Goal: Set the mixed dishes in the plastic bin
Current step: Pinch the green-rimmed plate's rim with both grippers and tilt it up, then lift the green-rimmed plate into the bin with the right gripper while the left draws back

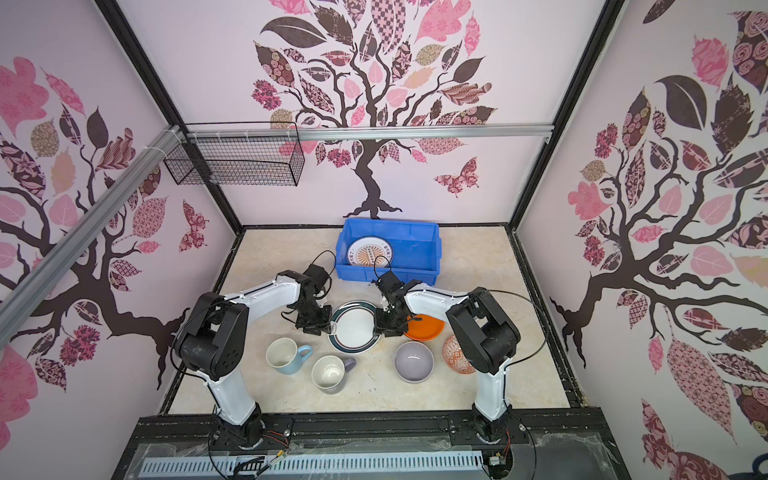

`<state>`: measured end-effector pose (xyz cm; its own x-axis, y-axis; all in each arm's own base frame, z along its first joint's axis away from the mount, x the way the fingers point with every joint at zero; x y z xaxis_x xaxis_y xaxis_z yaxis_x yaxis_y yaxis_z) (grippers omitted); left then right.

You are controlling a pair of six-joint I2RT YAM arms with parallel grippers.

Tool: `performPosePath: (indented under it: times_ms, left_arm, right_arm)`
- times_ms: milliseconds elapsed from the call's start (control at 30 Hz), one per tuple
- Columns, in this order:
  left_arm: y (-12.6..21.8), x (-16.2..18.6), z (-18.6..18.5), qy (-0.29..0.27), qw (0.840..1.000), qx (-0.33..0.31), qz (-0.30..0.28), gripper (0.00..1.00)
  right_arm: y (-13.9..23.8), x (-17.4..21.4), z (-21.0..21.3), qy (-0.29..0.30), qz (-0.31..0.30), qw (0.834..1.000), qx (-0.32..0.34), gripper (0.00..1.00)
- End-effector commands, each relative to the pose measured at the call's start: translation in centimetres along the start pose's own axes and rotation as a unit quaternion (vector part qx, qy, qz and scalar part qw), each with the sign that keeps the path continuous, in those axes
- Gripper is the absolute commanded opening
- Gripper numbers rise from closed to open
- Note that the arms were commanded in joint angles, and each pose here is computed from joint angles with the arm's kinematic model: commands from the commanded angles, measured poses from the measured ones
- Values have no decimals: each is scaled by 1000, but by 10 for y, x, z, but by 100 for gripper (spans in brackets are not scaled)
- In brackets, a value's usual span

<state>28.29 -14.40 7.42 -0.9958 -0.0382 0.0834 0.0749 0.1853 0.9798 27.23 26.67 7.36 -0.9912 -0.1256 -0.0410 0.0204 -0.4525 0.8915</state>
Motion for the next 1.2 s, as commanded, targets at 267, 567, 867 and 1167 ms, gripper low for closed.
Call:
performPosePath:
  times_ms: [267,567,867,1167]
  left_arm:
    - [-8,-6,-3,-9,1000,3,4,35]
    - [-3,-9,-6,-13,1000,5,-1,36]
    - [45,-8,-10,-22,999,6,-50,66]
    - [124,-23,-19,-14,987,39,-152,98]
  right_arm:
    - [-2,-15,13,6,-13,998,-58,37]
    - [8,-20,10,3,-19,997,-71,15]
    - [38,-31,16,7,-36,995,-97,11]
    - [100,-58,33,21,-95,987,-129,11]
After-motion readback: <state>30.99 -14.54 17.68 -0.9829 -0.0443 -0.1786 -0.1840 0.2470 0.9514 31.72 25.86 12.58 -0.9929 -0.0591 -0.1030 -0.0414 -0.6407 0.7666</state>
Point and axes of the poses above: each gripper's point midway between its finger pads, its own y axis back along the fingers, its own z axis along the line the jaws close on, x = y × z, the point moved 5 cm from there along y, back along the fingers, and after that the axes turned 3 degrees about y, right-handed, at the moved point
